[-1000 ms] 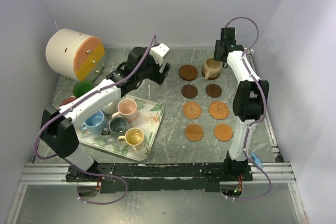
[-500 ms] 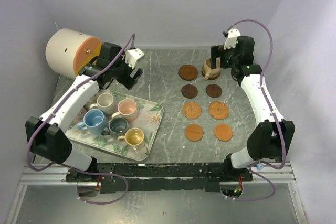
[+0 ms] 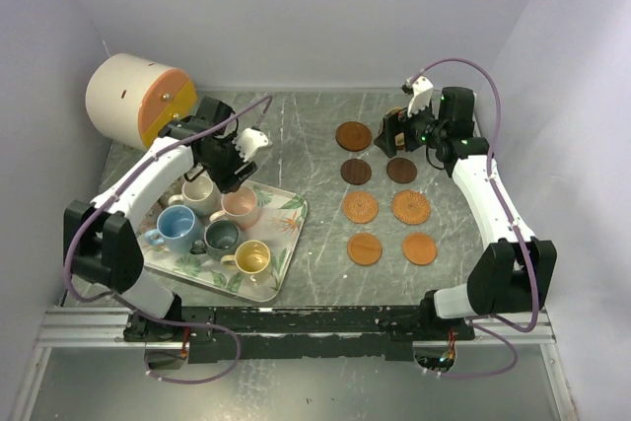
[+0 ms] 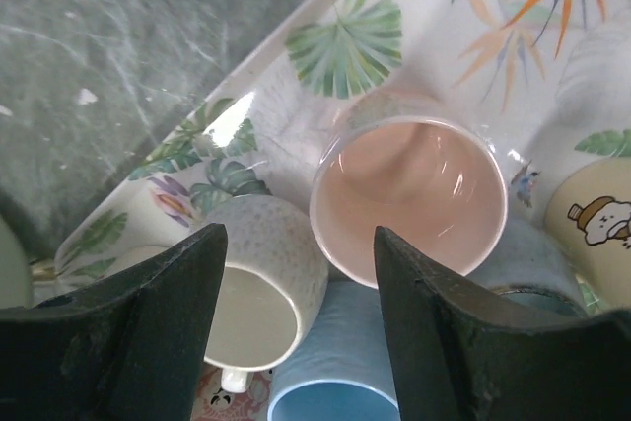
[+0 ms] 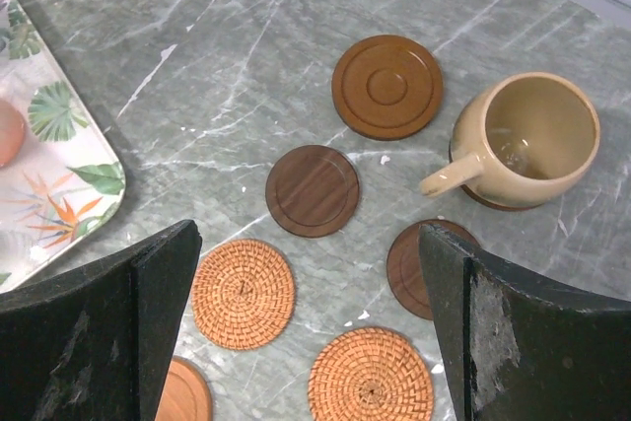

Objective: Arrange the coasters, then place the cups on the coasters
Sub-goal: Pick up the cup from the tray.

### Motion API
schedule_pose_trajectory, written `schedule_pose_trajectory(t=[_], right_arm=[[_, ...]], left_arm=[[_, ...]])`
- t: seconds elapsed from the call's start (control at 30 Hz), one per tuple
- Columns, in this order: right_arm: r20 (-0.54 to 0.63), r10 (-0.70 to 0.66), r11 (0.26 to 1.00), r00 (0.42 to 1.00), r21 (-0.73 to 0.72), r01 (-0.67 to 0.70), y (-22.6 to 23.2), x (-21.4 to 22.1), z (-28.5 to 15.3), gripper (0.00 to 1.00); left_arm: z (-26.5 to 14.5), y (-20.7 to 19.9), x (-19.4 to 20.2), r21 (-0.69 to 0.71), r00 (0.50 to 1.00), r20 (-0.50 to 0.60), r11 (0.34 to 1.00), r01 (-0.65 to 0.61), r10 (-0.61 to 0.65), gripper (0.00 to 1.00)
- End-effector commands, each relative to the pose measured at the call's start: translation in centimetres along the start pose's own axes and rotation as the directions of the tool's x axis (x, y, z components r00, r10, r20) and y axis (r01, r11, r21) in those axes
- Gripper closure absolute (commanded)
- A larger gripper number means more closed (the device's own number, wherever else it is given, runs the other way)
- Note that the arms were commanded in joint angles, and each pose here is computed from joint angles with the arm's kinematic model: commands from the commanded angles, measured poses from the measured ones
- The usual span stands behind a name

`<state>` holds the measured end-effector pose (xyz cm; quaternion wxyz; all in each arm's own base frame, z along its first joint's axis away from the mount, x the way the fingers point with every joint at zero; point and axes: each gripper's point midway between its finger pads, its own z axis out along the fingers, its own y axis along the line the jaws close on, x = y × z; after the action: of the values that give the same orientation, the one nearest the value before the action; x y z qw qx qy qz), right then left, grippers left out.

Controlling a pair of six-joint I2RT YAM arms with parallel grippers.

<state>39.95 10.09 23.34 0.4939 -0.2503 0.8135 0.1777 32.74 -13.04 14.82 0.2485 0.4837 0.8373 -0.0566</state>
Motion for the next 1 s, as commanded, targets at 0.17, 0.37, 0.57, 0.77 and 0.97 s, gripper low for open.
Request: schedule_pose_trajectory(t=[0.17,0.37,0.57,0.77,0.97], right_arm=[[0.001,-0.015,0.998,1.000,-0.059,0.015,1.0,0.5,0.4,0.07],[-0.015,-0.011,0.999,1.000,-0.050,0.011,0.7,1.0,0.6,0.07],[-0.010,-0.012,0.999,1.000,-0.043,0.012,0.6,0.8,0.5,0.07],[0.021,0.022,0.999,1.000,-0.030,-0.021,0.6,0.0,0.4,0.07],[0.080,0.044,0.999,0.996,-0.011,-0.043,1.5,-2.6,1.0,0.08]], left_arm=[[4.0,-1.4,2.5,0.133,0.994,-0.108,0.991,-0.012,0.027,0.43],[5.1,-2.2,2.8,0.191,0.992,-0.124,0.982,0.011,0.013,0.61],[5.0,-2.4,1.6,0.202,0.996,-0.091,0.979,0.028,-0.010,0.83],[3.5,0.0,-2.9,0.122,0.998,0.014,0.991,0.062,-0.064,0.93],[2.2,2.2,-9.7,0.052,0.973,0.181,0.989,0.135,-0.142,0.93]])
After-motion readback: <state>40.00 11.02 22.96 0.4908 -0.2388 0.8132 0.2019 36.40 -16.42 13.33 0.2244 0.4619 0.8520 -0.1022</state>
